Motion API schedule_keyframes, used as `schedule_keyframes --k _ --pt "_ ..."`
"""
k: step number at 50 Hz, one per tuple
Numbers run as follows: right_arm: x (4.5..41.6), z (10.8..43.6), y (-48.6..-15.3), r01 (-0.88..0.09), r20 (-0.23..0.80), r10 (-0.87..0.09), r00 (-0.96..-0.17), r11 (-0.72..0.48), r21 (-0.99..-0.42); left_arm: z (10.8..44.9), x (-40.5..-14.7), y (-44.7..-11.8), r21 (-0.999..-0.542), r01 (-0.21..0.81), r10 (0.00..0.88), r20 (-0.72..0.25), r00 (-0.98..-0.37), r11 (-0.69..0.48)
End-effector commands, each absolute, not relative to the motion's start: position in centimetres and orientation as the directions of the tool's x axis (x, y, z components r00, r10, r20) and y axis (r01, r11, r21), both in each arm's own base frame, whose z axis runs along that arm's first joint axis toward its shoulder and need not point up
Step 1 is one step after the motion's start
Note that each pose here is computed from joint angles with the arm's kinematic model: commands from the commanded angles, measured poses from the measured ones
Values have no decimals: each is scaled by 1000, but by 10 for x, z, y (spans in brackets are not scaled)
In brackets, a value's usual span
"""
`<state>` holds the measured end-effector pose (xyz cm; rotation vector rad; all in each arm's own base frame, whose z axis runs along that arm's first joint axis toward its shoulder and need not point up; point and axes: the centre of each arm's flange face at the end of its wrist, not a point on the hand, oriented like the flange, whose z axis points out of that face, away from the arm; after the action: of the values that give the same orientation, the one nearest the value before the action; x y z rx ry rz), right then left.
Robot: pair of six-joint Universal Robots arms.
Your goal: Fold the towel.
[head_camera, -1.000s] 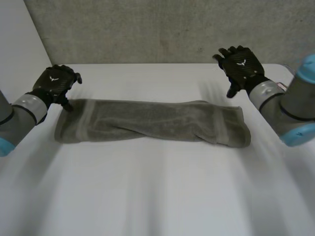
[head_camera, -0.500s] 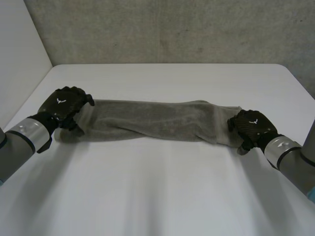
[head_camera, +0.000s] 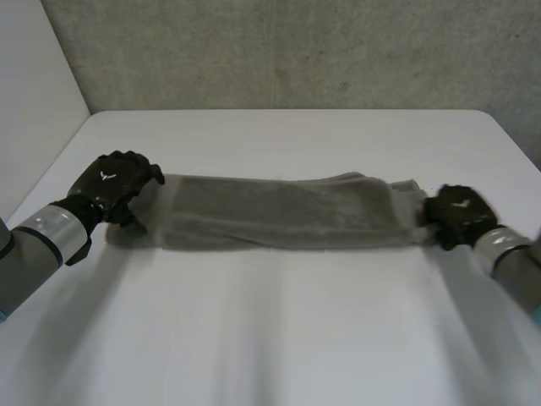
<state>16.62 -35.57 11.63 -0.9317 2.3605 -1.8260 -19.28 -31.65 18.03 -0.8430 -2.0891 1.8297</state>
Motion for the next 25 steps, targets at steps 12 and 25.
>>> schedule_keyframes --k 12,25 --pt "138 267 -393 -476 497 -304 -813 -145 -867 186 -192 -315 -965 261 556 -197 -808 36" --pt "392 182 -230 -404 521 -750 -408 -363 -840 184 -193 -311 -964 261 558 -193 -807 44"
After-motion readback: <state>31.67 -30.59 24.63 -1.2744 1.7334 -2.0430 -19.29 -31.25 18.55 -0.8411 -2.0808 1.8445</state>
